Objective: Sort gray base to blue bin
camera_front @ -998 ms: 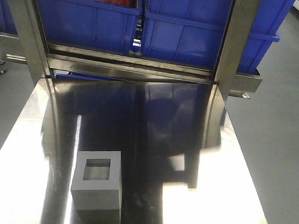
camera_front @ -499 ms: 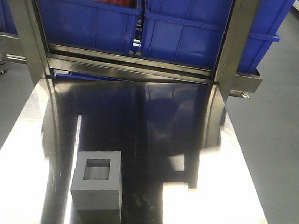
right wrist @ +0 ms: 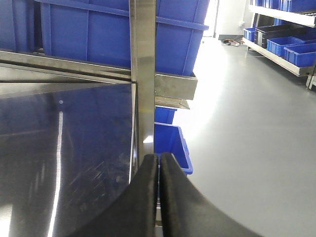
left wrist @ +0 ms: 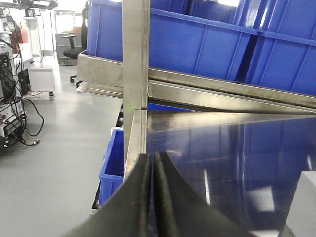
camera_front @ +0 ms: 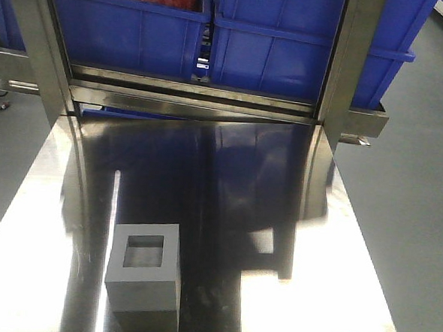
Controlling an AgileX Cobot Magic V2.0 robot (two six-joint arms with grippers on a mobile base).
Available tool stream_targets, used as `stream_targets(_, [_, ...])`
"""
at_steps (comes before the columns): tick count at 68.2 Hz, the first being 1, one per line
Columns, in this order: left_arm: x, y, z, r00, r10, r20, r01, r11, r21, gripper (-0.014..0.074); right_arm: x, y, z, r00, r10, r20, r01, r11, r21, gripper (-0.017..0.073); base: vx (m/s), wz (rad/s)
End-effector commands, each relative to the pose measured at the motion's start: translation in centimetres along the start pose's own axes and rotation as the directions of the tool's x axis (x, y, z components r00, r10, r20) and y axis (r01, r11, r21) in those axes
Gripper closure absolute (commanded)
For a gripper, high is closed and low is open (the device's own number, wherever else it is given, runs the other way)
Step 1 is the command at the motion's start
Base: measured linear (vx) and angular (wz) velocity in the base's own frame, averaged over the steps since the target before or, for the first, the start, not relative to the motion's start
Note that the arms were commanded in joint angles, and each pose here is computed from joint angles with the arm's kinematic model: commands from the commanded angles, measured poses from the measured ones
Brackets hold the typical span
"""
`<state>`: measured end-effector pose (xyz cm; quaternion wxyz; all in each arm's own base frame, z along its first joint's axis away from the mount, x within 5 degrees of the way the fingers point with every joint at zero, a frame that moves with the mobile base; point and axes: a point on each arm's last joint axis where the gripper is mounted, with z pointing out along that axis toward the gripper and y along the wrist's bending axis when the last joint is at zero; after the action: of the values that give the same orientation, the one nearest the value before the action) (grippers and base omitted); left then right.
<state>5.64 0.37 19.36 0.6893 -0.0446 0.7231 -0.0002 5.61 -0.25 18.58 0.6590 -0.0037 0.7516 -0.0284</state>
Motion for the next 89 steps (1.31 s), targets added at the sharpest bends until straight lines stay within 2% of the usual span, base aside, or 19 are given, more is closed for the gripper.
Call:
stream_targets(1, [-1.3,-0.2,-0.2,0.993,0.001,0.12,-0.003,1.0,0.019,0.0601,-0.5,0.0,-0.1,0.997,-0.017,0.08,0.017,1.0,0.001,0.0564,0.0,0.0])
stream_targets(17, [-2.7,-0.3,-0.5,0.981,-0.026,0.194,0.02,0.999,0.031,0.0601,-0.5,0.0,-0.1,0.997,-0.017,0.081,0.017,1.0,0.001,0.0564,0.0,0.0])
stream_targets(27, [-5.0,-0.4,-1.0,0.964,-0.098,0.246,0.088,0.995,0.052,0.0601,-0.5,0.0,-0.1,0.997,-0.017,0.08,0.017,1.0,0.001,0.0564,0.0,0.0])
stream_targets(34, [-7.0,-0.5,-0.9,0.965,-0.119,0.235,0.109,0.992,0.056,0.0601,-0.5,0.0,-0.1,0.997,-0.017,0.08,0.017,1.0,0.001,0.0564,0.0,-0.01])
stream_targets(42, [-8.9,-0.7,0.1,0.984,-0.113,0.138,0.108,0.993,0.043,0.0601,-0.5,0.0,-0.1,0.997,-0.017,0.08,0.017,1.0,0.001,0.0564,0.0,0.0])
stream_targets(48, [-9.2,-0.8,1.4,0.994,-0.105,-0.005,0.105,0.994,0.023,0.0601,-0.5,0.0,-0.1,0.997,-0.017,0.08,0.017,1.0,0.001,0.0564,0.0,0.0])
stream_targets(58, [-8.4,-0.8,3.6,0.973,-0.041,-0.229,0.043,0.999,0.004,0.0601,-0.5,0.0,-0.1,0.997,-0.017,0.08,0.017,1.0,0.001,0.0564,0.0,0.0])
stream_targets(67, [-7.8,-0.8,4.6,0.956,-0.04,-0.291,0.041,0.999,-0.003,0.0601,-0.5,0.0,-0.1,0.997,-0.017,0.08,0.017,1.0,0.001,0.0564,0.0,0.0])
stream_targets(89, [-7.5,-0.8,4.7,0.949,-0.057,-0.31,0.057,0.998,-0.008,0.0594,-0.5,0.0,-0.1,0.997,-0.017,0.08,0.017,1.0,0.001,0.0564,0.0,0.0])
